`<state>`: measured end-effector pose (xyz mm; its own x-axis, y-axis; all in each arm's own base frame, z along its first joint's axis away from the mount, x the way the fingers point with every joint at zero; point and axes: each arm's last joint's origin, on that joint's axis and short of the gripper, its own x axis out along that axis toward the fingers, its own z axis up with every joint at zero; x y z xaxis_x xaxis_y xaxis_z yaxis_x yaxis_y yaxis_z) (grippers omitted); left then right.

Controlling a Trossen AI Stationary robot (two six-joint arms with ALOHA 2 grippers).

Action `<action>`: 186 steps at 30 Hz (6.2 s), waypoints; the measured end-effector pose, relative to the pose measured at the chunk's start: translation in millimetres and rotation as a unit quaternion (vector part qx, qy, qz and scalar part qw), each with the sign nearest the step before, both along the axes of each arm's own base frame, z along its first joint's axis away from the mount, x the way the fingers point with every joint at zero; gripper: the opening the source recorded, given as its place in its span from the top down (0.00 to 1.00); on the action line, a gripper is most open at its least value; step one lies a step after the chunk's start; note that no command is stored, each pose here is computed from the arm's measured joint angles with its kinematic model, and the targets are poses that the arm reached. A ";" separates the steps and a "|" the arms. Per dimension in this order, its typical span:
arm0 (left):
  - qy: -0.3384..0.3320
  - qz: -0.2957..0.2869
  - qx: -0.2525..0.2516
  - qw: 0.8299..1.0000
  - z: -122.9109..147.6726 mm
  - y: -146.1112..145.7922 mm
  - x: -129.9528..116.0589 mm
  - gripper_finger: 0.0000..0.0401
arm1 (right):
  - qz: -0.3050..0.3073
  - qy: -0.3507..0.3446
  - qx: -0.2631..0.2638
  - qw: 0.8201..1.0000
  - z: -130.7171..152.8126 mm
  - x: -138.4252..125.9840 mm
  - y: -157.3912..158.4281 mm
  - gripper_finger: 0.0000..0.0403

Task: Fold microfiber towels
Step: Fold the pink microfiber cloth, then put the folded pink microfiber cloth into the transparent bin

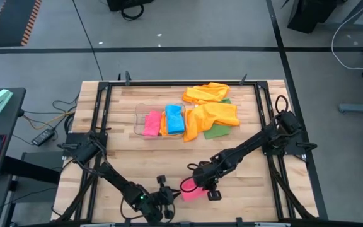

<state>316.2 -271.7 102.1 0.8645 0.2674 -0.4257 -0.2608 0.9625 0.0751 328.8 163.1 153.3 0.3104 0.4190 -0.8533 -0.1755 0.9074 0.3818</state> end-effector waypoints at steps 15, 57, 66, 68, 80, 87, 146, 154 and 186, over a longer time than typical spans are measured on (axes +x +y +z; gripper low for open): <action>0.018 0.001 -0.034 0.999 -13.2 7.2 8.0 0.95 | 0.012 -0.008 0.009 1.000 9.5 -4.3 5.7 0.91; 0.024 -0.013 -0.020 0.999 -21.3 5.7 8.8 0.95 | -0.056 -0.036 -0.082 0.994 -1.6 3.5 -33.5 0.91; 0.024 -0.013 -0.019 0.999 -21.3 5.6 8.7 0.94 | -0.040 -0.066 -0.076 0.994 -10.3 1.0 -32.9 0.84; 0.025 -0.015 -0.016 0.999 -21.3 5.6 8.7 0.95 | -0.025 -0.076 -0.081 0.994 -8.0 2.7 -32.2 0.80; 0.025 -0.016 -0.014 0.999 -21.2 5.6 8.7 0.93 | -0.020 -0.084 -0.098 0.991 -3.8 9.3 -42.9 0.59; 0.025 -0.016 -0.015 0.999 -21.2 5.5 8.8 0.95 | -0.030 -0.087 -0.106 0.990 -0.5 11.8 -53.7 0.55; 0.026 -0.017 -0.012 0.999 -21.3 5.4 8.5 0.92 | -0.027 -0.322 -0.042 0.946 -80.1 12.4 -11.3 0.53; 0.026 -0.019 -0.010 0.999 -20.4 5.3 8.6 0.91 | -0.022 -0.312 -0.056 0.948 -65.5 8.6 -13.6 0.53; -0.018 0.010 -0.036 0.999 -5.8 13.3 19.9 0.67 | -0.029 -0.305 -0.062 0.950 -55.3 4.9 -12.1 0.53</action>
<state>336.1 -258.4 96.3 0.8744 0.2547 -0.4130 -0.2809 0.9597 -0.0030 333.7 151.0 97.9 0.7830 0.2932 -0.5487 -0.2773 0.9540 0.1140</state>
